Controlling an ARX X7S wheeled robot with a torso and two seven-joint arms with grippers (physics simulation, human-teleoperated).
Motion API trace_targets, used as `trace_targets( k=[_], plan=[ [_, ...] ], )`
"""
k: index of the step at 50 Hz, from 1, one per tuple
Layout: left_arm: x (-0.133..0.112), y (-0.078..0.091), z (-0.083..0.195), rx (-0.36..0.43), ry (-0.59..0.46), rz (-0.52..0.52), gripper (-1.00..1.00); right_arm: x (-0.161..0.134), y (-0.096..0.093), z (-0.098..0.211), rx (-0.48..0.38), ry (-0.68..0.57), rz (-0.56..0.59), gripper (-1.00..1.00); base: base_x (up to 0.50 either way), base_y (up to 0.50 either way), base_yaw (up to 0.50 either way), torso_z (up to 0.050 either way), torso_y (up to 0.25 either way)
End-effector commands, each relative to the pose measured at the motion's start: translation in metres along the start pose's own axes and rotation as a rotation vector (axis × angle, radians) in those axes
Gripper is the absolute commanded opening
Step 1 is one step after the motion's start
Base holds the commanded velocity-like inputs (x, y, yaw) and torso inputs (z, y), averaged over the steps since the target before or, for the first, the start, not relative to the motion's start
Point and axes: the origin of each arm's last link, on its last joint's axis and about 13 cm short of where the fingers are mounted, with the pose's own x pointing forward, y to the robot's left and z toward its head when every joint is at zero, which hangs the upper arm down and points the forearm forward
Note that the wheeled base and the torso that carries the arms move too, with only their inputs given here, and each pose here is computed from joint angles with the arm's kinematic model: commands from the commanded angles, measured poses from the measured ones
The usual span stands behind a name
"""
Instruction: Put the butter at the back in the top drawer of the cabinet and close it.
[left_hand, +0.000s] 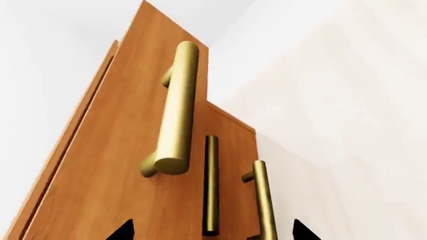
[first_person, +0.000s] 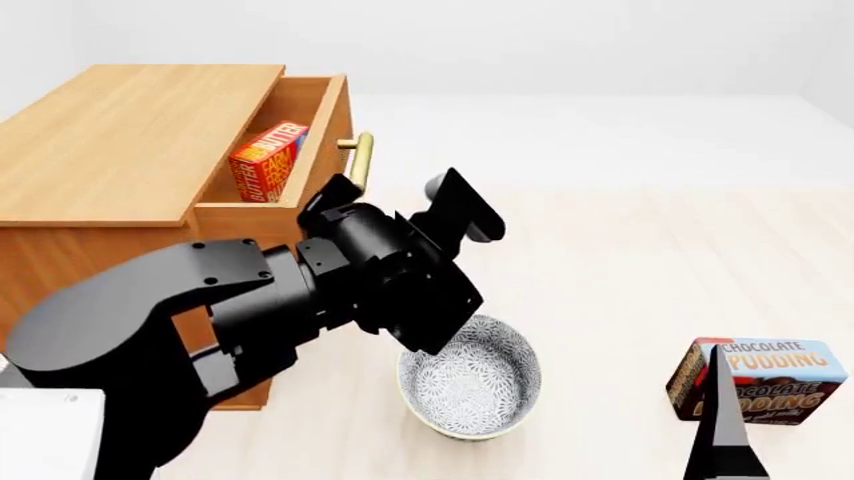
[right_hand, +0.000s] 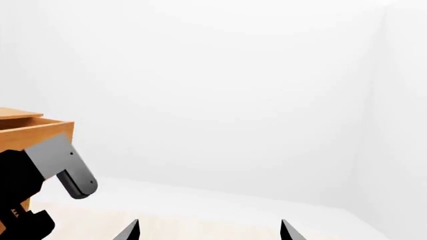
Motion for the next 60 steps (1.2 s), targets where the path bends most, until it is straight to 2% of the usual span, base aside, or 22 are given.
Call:
trace_targets(
  k=[1,21,60],
  plan=[
    [0.003,-0.002,-0.003,-0.009,0.047,-0.031,1.0,0.0,0.0,0.0,0.0,-0.002,0.0,1.0,0.0,0.0,0.0,0.0,0.0],
    [0.018,0.009,-0.002,-0.026,0.143,0.047,1.0,0.0,0.0,0.0,-0.003,-0.004,0.003,1.0,0.0,0.0,0.0,0.0,0.0],
    [0.037,0.023,-0.003,-0.03,0.212,0.176,1.0,0.001,0.0,0.0,-0.005,-0.006,0.012,1.0,0.0,0.0,0.0,0.0,0.0]
  ],
)
